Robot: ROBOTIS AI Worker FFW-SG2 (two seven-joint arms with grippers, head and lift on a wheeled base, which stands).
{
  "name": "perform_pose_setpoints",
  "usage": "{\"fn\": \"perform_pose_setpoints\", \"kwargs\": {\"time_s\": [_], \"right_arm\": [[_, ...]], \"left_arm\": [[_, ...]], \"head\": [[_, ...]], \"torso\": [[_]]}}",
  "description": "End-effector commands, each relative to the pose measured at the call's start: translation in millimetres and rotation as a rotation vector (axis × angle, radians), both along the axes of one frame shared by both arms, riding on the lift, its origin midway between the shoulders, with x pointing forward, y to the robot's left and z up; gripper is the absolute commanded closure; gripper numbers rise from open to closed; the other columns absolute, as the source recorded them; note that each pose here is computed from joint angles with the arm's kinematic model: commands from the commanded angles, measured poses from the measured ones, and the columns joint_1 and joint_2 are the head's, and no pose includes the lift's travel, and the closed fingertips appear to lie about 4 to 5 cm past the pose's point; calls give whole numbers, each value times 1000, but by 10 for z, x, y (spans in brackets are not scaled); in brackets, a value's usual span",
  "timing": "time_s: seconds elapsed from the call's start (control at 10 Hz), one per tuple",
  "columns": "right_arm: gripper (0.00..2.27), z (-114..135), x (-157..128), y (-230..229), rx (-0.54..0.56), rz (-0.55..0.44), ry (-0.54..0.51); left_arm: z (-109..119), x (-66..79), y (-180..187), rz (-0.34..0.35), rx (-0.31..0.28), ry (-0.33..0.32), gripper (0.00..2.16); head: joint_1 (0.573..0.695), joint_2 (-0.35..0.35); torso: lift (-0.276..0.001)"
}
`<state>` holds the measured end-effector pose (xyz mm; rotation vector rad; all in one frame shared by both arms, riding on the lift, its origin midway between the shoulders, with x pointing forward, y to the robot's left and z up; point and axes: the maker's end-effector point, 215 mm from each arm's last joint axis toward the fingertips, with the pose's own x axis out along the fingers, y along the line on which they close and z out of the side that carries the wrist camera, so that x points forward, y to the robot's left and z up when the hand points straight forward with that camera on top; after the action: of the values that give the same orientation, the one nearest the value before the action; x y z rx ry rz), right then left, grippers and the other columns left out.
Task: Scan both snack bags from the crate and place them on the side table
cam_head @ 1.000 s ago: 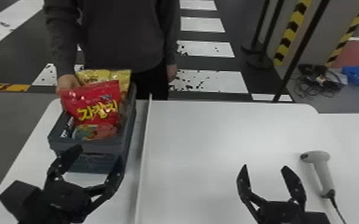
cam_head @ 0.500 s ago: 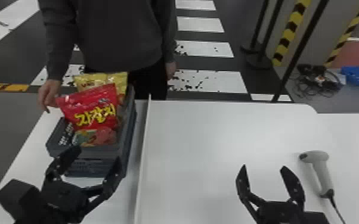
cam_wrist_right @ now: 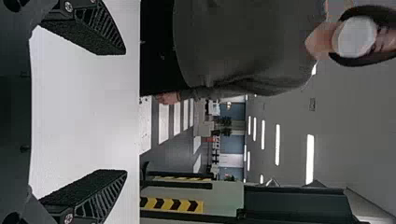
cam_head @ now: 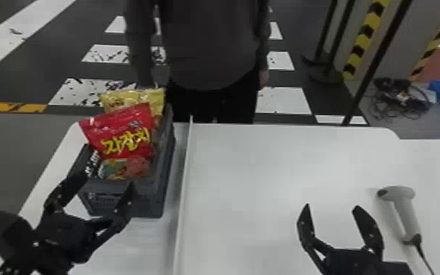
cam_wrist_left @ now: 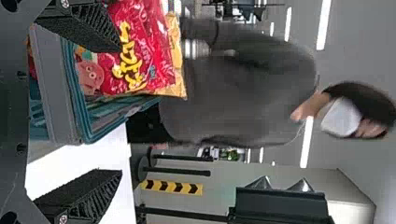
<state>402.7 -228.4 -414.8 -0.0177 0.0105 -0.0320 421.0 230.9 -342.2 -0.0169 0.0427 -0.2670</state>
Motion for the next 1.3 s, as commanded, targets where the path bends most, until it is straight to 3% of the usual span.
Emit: {"fn": "perform_pose_setpoints", "kwargs": {"time_s": [0.0, 0.1, 0.2, 0.3, 0.4, 0.5, 0.8, 1.2], "right_arm": [[83, -10, 0, 11, 0, 1, 4], [83, -29, 0, 30, 0, 4, 10], [83, -39, 39, 48, 0, 7, 17], [83, -59, 43, 68, -2, 11, 23], [83, -74, 54, 70, -5, 12, 29], [83, -99, 66, 88, -5, 15, 39], [83, -103, 72, 121, -10, 21, 44], [83, -140, 88, 119, -11, 21, 58]], "left_arm": [[100, 113, 297, 45, -1, -22, 80], [151, 217, 512, 75, 8, -31, 83], [224, 308, 705, 88, -20, -43, 83], [160, 403, 855, 94, -30, -1, 90], [183, 502, 882, 73, -32, 1, 97], [42, 624, 944, 52, -43, 66, 97], [90, 967, 1137, 50, -62, 82, 97], [79, 1372, 1372, 12, -133, 145, 43]], "head": [[695, -8], [695, 19], [695, 49], [695, 79], [695, 105], [695, 117], [695, 139], [695, 161]], "torso": [[-95], [-95], [-95], [-95], [-95], [-95], [-95], [-95]]}}
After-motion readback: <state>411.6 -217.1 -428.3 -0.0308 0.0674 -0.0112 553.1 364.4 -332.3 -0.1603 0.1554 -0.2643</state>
